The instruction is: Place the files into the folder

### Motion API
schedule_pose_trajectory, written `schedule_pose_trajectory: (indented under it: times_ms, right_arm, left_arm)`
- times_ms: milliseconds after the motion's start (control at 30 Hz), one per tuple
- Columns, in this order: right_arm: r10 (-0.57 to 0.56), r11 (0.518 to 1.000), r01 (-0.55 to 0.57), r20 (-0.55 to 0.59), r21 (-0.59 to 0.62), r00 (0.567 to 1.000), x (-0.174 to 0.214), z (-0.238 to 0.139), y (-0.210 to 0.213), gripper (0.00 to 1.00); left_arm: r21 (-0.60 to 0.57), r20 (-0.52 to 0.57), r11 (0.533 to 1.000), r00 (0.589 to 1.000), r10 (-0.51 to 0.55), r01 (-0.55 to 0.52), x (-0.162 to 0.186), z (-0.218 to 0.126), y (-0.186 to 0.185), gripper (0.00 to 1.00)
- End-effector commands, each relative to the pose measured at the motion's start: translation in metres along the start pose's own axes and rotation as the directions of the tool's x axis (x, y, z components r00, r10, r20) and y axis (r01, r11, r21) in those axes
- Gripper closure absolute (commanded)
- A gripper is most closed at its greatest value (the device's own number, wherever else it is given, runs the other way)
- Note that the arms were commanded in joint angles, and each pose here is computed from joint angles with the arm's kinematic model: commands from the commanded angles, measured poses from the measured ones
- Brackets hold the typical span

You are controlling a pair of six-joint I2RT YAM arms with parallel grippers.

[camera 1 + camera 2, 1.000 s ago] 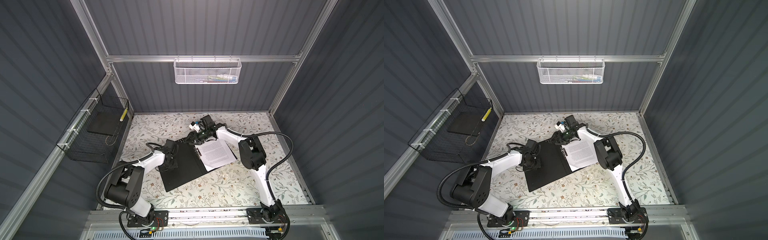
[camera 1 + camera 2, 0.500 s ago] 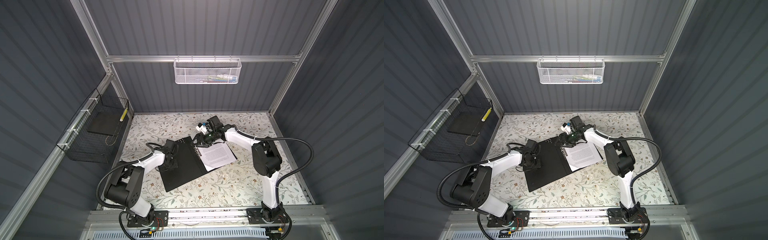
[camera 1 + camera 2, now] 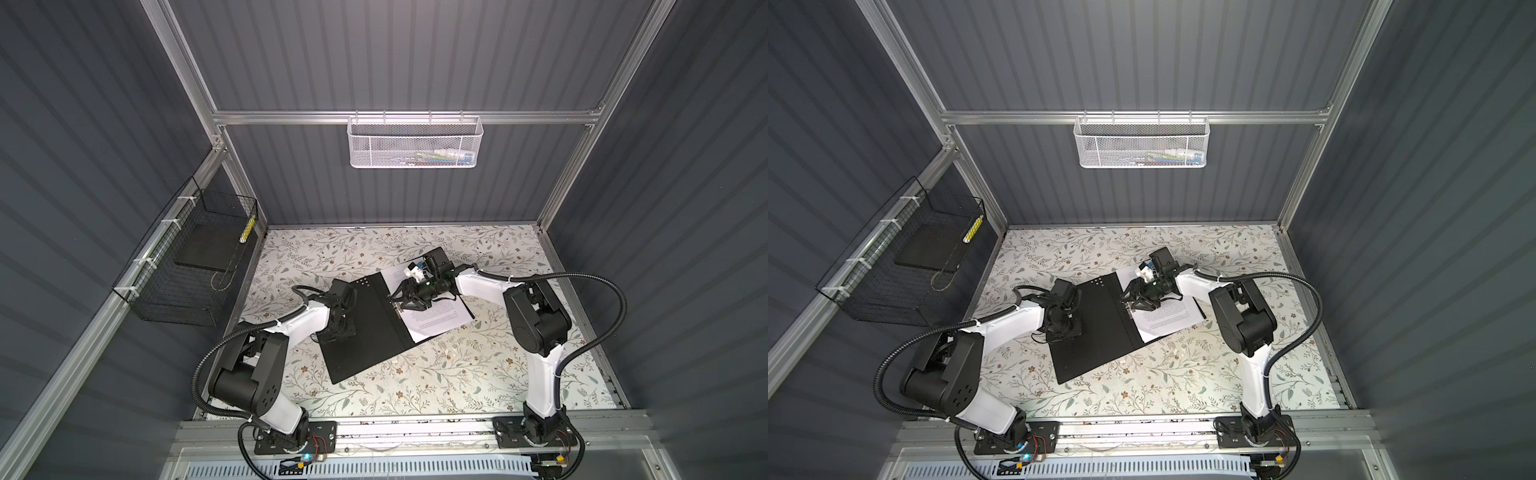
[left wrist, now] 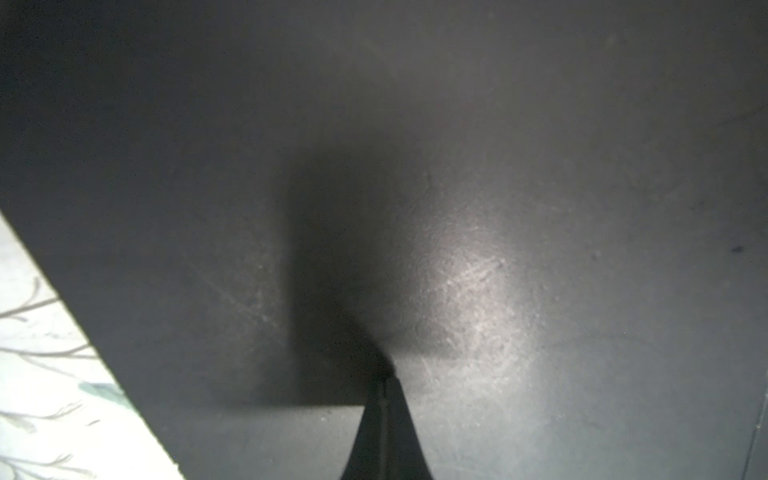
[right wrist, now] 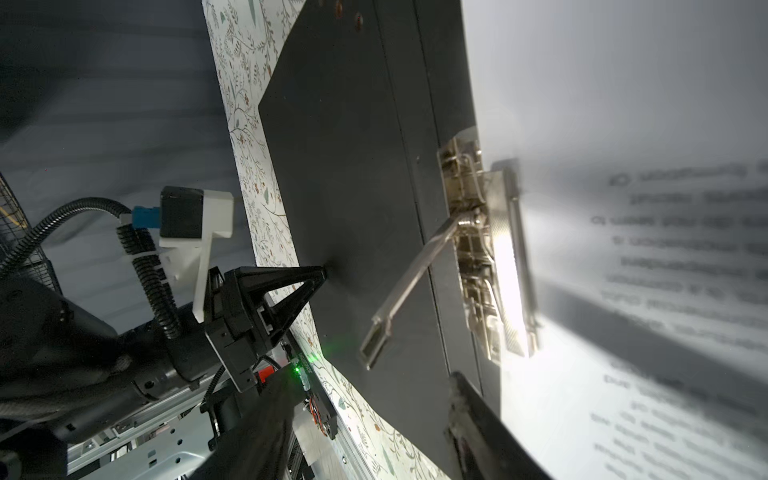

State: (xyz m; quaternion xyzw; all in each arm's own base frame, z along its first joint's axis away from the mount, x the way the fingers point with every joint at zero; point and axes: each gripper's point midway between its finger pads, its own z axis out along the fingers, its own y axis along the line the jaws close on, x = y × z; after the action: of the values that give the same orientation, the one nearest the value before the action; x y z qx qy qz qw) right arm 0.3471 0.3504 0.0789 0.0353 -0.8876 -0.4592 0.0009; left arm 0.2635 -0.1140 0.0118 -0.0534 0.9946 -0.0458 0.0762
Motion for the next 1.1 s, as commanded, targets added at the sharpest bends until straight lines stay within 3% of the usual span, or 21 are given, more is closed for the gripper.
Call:
schedule_pose_trajectory:
  times_ms: [0,300,500,1067]
  right_arm:
    - [0.002,0.999,-0.002,0.011,-0.046,1.0,-0.009,0.007,0.005,0.39]
    - [0.024,0.998,-0.023,0.015,-0.058,1.0,-0.019,0.017,-0.001,0.4]
    - [0.023,0.999,-0.023,0.008,-0.039,1.0,-0.02,0.018,-0.006,0.5]
    - [0.016,1.0,-0.016,-0.017,0.015,1.0,-0.015,0.019,-0.017,0.63]
  left_arm:
    - [-0.097,-0.195,0.995,0.981,-0.007,-0.012,0.054,0.031,0.028,1.0]
    - [-0.094,-0.189,0.996,0.982,-0.009,-0.009,0.053,0.031,0.028,1.0]
    - [-0.092,-0.19,0.996,0.982,-0.004,-0.014,0.053,0.031,0.027,1.0]
    - [-0.095,-0.191,0.995,0.982,-0.003,-0.016,0.053,0.032,0.028,1.0]
